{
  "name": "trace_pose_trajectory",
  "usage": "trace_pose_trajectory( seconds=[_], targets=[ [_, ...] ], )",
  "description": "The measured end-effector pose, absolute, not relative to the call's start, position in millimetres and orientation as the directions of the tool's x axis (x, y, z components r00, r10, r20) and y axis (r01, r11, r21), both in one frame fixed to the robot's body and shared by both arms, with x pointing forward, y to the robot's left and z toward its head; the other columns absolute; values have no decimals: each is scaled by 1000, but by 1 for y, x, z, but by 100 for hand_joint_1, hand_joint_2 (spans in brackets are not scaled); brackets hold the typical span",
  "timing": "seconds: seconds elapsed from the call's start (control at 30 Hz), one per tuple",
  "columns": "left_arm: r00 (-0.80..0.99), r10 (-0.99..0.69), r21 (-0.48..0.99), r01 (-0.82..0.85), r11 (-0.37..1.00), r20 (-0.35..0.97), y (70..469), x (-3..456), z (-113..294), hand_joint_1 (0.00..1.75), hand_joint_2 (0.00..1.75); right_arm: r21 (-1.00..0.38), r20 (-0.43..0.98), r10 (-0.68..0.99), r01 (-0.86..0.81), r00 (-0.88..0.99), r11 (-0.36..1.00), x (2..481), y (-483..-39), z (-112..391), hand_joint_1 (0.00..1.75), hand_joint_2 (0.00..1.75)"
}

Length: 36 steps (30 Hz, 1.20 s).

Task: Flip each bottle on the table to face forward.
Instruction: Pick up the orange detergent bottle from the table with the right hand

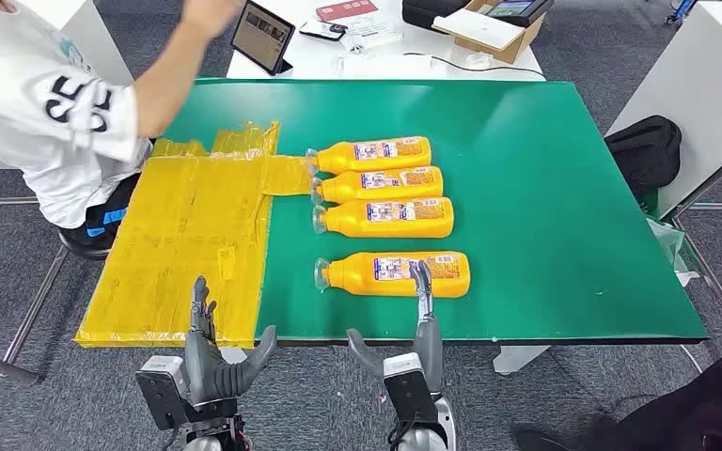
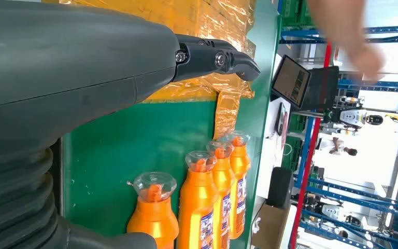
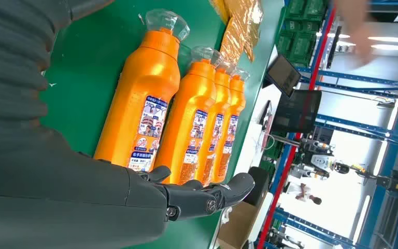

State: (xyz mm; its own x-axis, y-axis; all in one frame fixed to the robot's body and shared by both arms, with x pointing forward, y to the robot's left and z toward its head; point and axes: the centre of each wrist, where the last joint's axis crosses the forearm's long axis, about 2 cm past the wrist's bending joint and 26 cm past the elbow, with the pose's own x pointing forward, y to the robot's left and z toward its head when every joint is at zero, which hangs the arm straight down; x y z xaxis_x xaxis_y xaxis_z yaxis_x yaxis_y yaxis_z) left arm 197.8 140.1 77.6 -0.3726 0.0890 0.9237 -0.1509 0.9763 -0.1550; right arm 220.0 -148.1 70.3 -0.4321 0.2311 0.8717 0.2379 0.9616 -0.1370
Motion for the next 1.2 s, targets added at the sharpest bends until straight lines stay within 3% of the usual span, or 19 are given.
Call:
trace_pose_trajectory(
  seconds=[0.6, 0.73, 0.93, 1.2],
  targets=[
    [-365, 85, -152, -159, 976, 927, 140, 196, 76, 0, 175, -180, 877, 256, 215, -406, 960, 219, -149, 67, 0, 175],
    [-371, 89, -151, -143, 978, 924, 140, 196, 76, 0, 175, -339, 859, 370, 148, -353, 929, 226, -160, 70, 0, 175],
    [-406, 43, -96, -111, 989, 913, 140, 199, 76, 0, 175, -638, 733, 636, 81, -240, 766, 271, -210, 86, 0, 175],
    [-432, 0, -49, -103, 994, 902, 143, 211, 80, 0, 175, -803, 593, 798, -5, -109, 596, 335, -262, 121, 0, 175]
  ],
)
